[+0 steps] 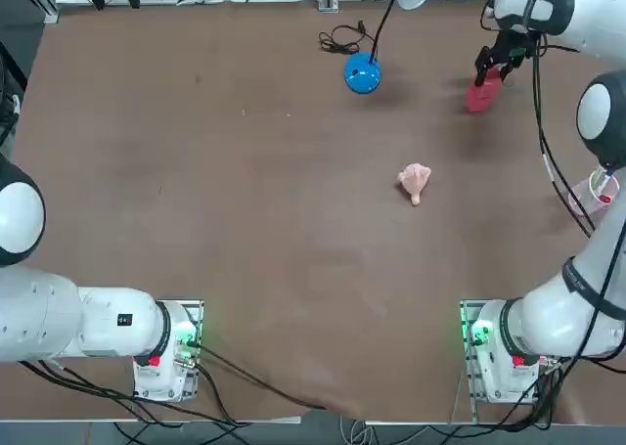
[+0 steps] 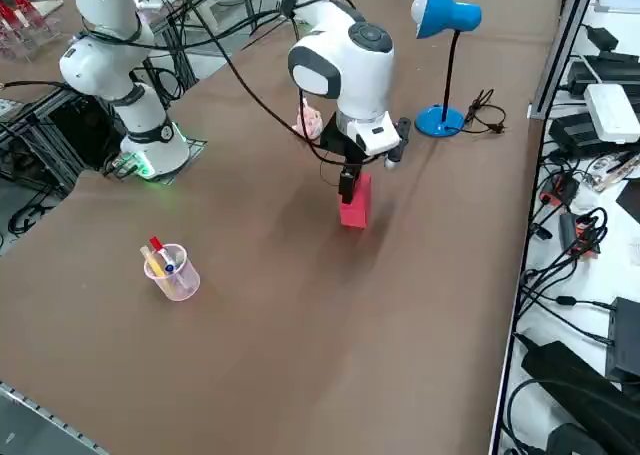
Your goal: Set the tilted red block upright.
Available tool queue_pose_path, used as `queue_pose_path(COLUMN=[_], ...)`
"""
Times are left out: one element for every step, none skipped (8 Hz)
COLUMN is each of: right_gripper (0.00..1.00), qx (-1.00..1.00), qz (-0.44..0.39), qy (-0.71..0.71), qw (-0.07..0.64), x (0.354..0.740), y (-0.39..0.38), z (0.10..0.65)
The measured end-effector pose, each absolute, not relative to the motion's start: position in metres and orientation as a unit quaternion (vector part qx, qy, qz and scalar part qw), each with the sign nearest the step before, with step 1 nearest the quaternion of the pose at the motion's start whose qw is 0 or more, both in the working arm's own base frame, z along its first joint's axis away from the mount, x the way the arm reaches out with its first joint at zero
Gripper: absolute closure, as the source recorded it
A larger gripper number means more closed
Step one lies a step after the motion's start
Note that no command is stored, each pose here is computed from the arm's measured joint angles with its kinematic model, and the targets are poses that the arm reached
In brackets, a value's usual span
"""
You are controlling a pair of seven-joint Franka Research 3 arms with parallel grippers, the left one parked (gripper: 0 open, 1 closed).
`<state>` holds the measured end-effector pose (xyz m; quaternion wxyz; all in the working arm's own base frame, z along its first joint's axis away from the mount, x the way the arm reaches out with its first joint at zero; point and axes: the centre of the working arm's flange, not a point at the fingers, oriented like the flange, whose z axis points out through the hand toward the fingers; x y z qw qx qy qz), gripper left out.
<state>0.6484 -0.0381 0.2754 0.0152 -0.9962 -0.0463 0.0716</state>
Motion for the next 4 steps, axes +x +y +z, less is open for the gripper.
queue_pose_path(right_gripper=[0.01, 0.0, 0.0, 0.0], qx=[-0.996, -0.996, -0.996, -0.996], qz=[0.072, 0.072, 0.072, 0.071], qy=[-0.047, -0.047, -0.047, -0.047], qw=[0.015, 0.015, 0.015, 0.015], x=[0.6484, 0.6484, 0.6484, 0.6485], y=[-0.0379, -0.0377, -0.0375, -0.0371], z=[0.2753, 0.2753, 0.2754, 0.2759])
